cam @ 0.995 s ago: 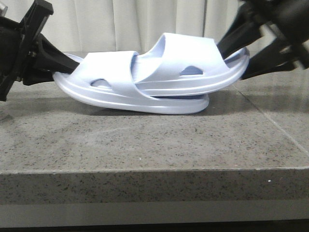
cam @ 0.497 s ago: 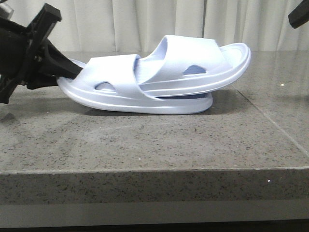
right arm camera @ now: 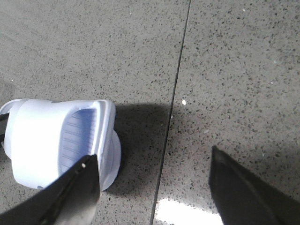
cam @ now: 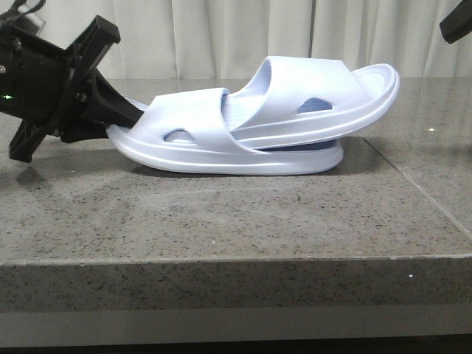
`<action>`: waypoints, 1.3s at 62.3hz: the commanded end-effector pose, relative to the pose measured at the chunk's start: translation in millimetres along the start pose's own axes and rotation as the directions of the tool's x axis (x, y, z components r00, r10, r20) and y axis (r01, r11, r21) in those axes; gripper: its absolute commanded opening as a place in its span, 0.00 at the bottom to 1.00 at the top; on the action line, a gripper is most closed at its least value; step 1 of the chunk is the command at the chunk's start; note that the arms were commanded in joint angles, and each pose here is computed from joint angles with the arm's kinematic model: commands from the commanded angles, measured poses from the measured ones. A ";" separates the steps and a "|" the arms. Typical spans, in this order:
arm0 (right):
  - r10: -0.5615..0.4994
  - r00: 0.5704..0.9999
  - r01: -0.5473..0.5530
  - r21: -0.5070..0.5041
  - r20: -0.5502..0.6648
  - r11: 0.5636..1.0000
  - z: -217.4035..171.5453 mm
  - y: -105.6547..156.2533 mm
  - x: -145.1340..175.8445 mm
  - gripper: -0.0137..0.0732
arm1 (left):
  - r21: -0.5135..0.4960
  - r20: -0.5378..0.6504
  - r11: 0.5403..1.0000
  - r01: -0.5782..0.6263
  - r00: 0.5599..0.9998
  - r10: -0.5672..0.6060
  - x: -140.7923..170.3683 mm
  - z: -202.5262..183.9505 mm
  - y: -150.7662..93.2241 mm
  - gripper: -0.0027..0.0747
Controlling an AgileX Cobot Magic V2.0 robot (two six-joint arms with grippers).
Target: Insert blue slippers together front up
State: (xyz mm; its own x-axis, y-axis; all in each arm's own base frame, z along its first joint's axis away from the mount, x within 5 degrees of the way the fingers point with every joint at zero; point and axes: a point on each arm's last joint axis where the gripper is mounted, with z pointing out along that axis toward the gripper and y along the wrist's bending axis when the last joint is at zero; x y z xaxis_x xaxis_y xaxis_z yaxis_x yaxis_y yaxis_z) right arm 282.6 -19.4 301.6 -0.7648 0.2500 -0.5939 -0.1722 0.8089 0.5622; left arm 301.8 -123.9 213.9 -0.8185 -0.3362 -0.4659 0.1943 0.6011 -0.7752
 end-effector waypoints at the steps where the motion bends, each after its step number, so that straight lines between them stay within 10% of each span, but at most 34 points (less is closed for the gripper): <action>1: -0.025 0.998 0.027 -0.027 0.061 0.999 -13.1 12.3 -7.7 0.76 | 0.093 0.033 0.996 0.003 0.999 -0.006 -7.8 -3.5 -19.8 0.28; 13: -0.025 0.998 0.027 -0.029 0.058 0.999 -13.1 12.5 -7.4 0.76 | 0.087 0.025 0.996 -0.024 0.999 0.022 -8.6 -4.3 -19.9 0.66; 42: -0.054 0.998 0.054 -0.029 0.028 0.998 -15.3 15.6 -3.9 0.76 | -0.117 0.036 0.961 -0.252 0.966 0.258 -33.0 -70.9 -31.0 0.66; 67: -0.304 0.952 0.302 0.239 -0.031 0.923 -67.3 83.4 33.8 0.76 | -0.585 -0.149 0.666 -0.462 0.869 0.472 -43.0 -185.5 -83.4 0.56; 81: -0.259 0.965 0.250 0.431 -0.038 0.867 -113.3 87.4 61.7 0.76 | -0.656 -0.080 0.620 -0.430 0.856 0.510 -12.5 -224.7 -95.8 0.56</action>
State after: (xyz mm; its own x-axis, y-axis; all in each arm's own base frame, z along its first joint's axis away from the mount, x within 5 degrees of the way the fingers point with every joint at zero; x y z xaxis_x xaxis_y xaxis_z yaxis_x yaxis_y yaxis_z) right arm 168.1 10.7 366.5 -0.7525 -0.0203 -0.6582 -0.1315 0.9840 0.1199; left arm 189.3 -16.9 374.9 -0.7187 0.1023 -0.6878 0.1442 0.9895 -0.0036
